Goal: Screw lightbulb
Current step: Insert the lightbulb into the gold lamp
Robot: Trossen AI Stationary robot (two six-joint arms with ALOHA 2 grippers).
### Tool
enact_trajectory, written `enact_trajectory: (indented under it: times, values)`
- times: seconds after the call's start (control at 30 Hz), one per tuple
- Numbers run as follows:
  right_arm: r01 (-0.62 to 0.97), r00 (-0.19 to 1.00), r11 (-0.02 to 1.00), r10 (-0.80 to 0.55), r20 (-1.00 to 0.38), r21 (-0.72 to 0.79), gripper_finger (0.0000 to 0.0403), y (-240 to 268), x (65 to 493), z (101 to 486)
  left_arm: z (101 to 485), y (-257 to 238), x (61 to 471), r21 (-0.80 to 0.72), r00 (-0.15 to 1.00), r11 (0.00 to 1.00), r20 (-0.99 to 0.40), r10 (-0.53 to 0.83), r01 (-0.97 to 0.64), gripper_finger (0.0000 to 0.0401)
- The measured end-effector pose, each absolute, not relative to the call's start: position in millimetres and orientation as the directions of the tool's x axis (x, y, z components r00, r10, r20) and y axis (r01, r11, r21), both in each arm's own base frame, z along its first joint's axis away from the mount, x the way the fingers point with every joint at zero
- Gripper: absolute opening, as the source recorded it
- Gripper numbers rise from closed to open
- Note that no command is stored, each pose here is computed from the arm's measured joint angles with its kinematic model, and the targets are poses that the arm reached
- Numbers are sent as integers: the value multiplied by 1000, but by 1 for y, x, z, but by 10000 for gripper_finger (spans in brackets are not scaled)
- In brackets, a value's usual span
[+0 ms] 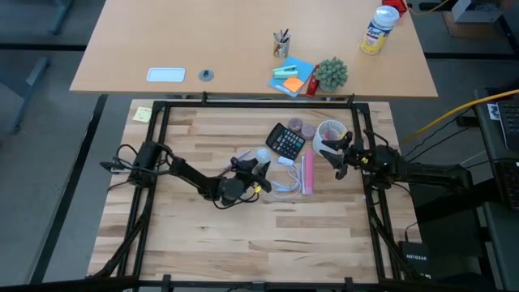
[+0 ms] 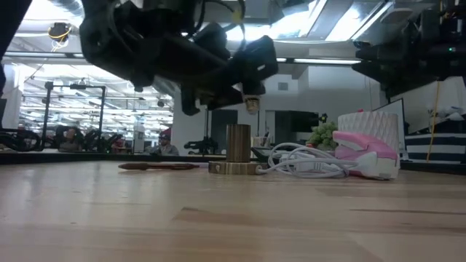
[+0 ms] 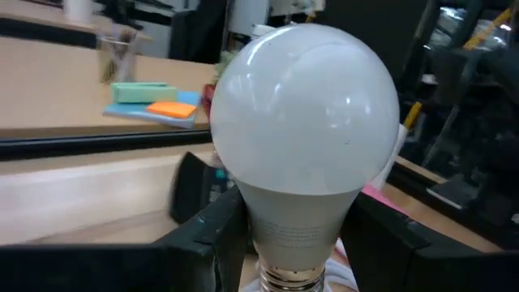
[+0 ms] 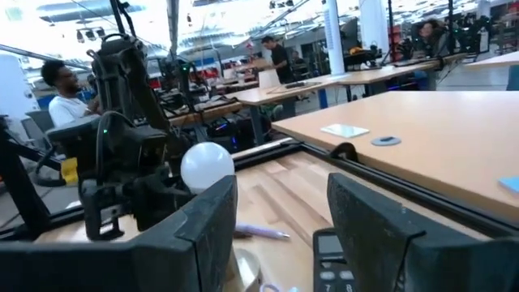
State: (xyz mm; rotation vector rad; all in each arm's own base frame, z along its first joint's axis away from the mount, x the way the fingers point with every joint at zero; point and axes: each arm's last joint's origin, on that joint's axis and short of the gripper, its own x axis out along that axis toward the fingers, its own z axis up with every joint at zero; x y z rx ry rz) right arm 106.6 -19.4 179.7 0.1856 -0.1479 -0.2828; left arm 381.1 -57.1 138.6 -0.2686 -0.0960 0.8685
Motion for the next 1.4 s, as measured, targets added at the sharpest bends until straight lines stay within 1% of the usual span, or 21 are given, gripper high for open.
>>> enact_trajectory:
  times: [0.07, 0.23, 0.37, 0.53, 0.6, 0.7, 0.87, 1.0, 1.07, 1.2, 1.33, 1.4]
  values:
    - [261, 949, 943, -290, 122, 207, 198, -20, 110, 180, 138, -57, 384, -256, 666, 639, -26, 745, -725, 162]
    - [257, 947, 929, -297, 124, 265, 198, -21, 120, 181, 141, -67, 381, -196, 665, 649, -21, 747, -735, 162]
    - [273, 953, 924, -298, 55, 269, 198, -23, 133, 187, 144, -83, 376, -177, 636, 625, -6, 772, -760, 162]
    - [252, 967, 935, -253, -27, 251, 198, -25, 157, 197, 143, -100, 368, -128, 571, 566, -6, 821, -815, 162]
    - [247, 969, 937, -239, -62, 245, 198, -26, 168, 197, 141, -102, 366, -124, 575, 569, -9, 818, -813, 162]
    - [238, 971, 945, -231, -59, 224, 198, -28, 185, 201, 135, -101, 360, -147, 578, 570, -17, 816, -808, 162]
    - [162, 984, 969, -144, -108, 188, 198, -30, 213, 202, 121, -95, 353, -203, 681, 660, -46, 731, -723, 162]
    - [88, 990, 983, -67, -127, 161, 198, -30, 232, 206, 117, -79, 352, -231, 770, 743, -50, 636, -628, 162]
    - [62, 991, 986, -43, -126, 156, 198, -31, 240, 210, 117, -69, 350, -235, 782, 756, -32, 622, -611, 162]
    - [68, 988, 988, -49, -144, 136, 198, -36, 248, 211, 114, -50, 338, -273, 802, 776, 20, 596, -569, 162]
    - [86, 985, 986, -63, -158, 144, 198, -48, 250, 210, 110, -31, 316, -335, 853, 820, 78, 515, -465, 162]
    - [72, 989, 986, -51, -142, 150, 198, -53, 250, 211, 107, -24, 310, -338, 871, 832, 66, 487, -440, 162]
